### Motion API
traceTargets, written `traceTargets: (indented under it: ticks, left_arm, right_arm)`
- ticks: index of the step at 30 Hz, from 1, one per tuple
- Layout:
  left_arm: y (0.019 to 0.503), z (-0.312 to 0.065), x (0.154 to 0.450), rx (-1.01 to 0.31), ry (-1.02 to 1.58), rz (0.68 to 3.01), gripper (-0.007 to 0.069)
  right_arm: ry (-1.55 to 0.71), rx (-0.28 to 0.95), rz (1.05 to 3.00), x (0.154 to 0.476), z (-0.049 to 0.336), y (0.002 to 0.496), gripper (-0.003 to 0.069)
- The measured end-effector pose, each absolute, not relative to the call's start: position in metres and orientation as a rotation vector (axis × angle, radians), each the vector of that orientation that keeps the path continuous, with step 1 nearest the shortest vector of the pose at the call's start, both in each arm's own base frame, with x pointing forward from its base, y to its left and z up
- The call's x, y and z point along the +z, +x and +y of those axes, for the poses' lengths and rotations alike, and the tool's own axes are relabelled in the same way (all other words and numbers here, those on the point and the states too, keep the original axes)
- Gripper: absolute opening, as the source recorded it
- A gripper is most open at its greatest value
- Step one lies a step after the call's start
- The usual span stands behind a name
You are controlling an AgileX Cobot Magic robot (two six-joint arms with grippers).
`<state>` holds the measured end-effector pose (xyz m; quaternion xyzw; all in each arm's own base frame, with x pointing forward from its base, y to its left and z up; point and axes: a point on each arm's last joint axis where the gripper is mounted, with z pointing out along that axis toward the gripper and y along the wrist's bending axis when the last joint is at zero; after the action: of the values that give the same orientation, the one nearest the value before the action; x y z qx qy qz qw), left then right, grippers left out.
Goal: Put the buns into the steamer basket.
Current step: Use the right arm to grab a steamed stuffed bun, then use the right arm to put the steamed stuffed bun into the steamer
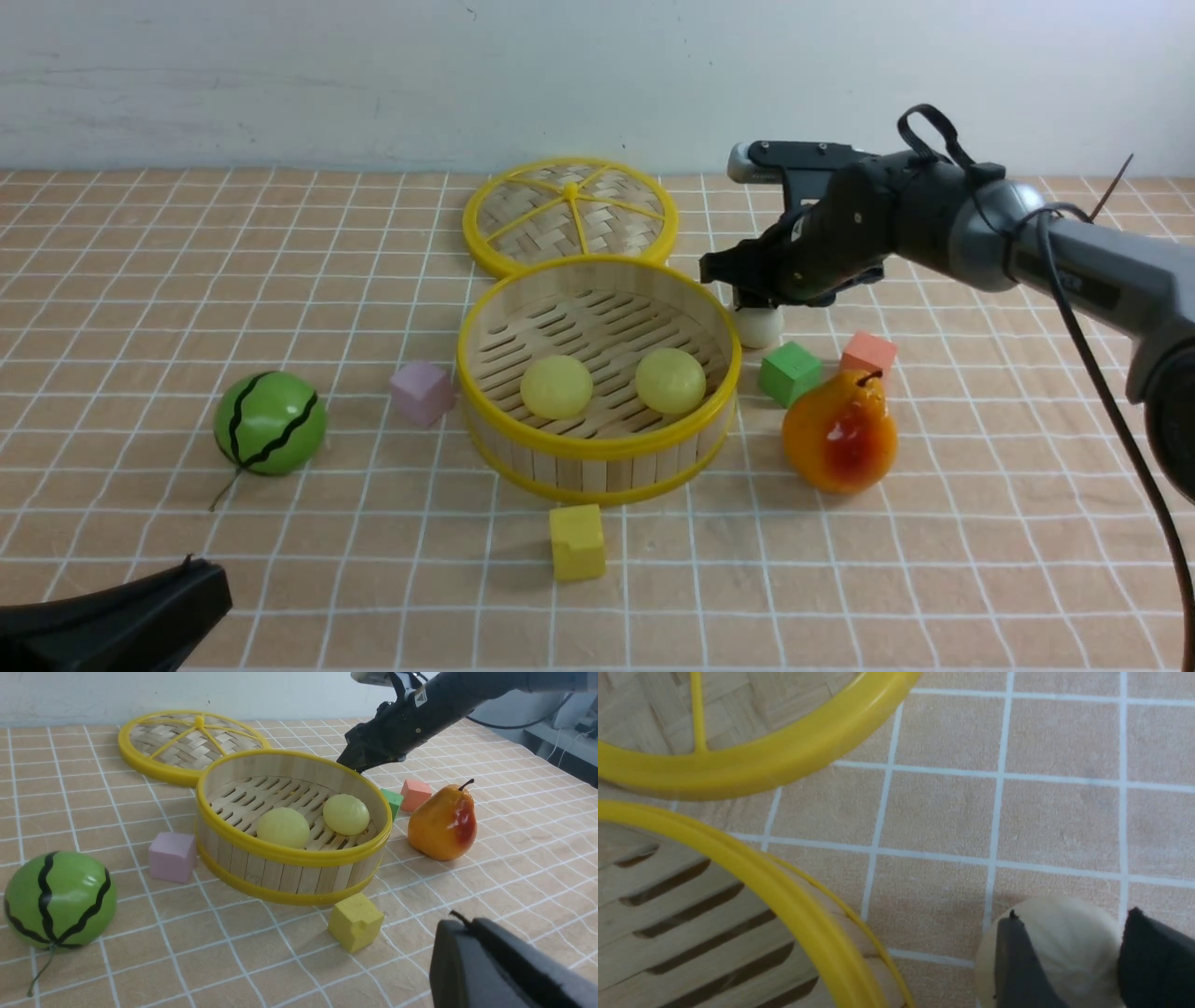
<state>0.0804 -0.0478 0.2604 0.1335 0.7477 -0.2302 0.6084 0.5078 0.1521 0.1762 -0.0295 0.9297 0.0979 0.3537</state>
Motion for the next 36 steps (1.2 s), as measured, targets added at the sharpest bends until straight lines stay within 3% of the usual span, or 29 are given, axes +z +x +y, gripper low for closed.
traceTargets:
  ticks: [7, 10, 14, 16, 20, 26, 29, 36]
  left_arm:
    - [0.080, -0.048, 0.260, -0.532, 0.308, 1.726, 0.0004]
    - [0.080, -0.048, 0.260, -0.532, 0.308, 1.726, 0.0004]
    - [0.080, -0.048, 0.261, -0.532, 0.308, 1.726, 0.0004]
    - [0.080, -0.048, 0.261, -0.531, 0.307, 1.725, 0.0004]
    - [0.080, -0.048, 0.261, -0.531, 0.307, 1.724, 0.0007]
    - [0.080, -0.048, 0.261, -0.531, 0.307, 1.724, 0.0007]
    - [0.080, -0.048, 0.261, -0.531, 0.307, 1.724, 0.0007]
    - [0.080, -0.048, 0.261, -0.531, 0.307, 1.724, 0.0010]
  right_arm:
    - [-0.076, 0.254, 2.399, 0.173, 0.152, 0.509, 0.0251]
    - [-0.079, 0.250, 2.400, 0.172, 0.152, 0.509, 0.0122]
    - [-0.108, 0.219, 2.387, 0.176, 0.151, 0.509, 0.0012]
    - [-0.128, 0.196, 2.379, 0.182, 0.150, 0.508, 0.0006]
    - [-0.175, 0.142, 2.308, 0.229, 0.144, 0.500, 0.0006]
    - [-0.282, 0.196, 2.199, 0.287, 0.170, 0.474, 0.0006]
    - [-0.373, 0.251, 2.198, 0.286, 0.199, 0.464, 0.0006]
    - [-0.500, 0.306, 2.267, 0.225, 0.249, 0.460, 0.0034]
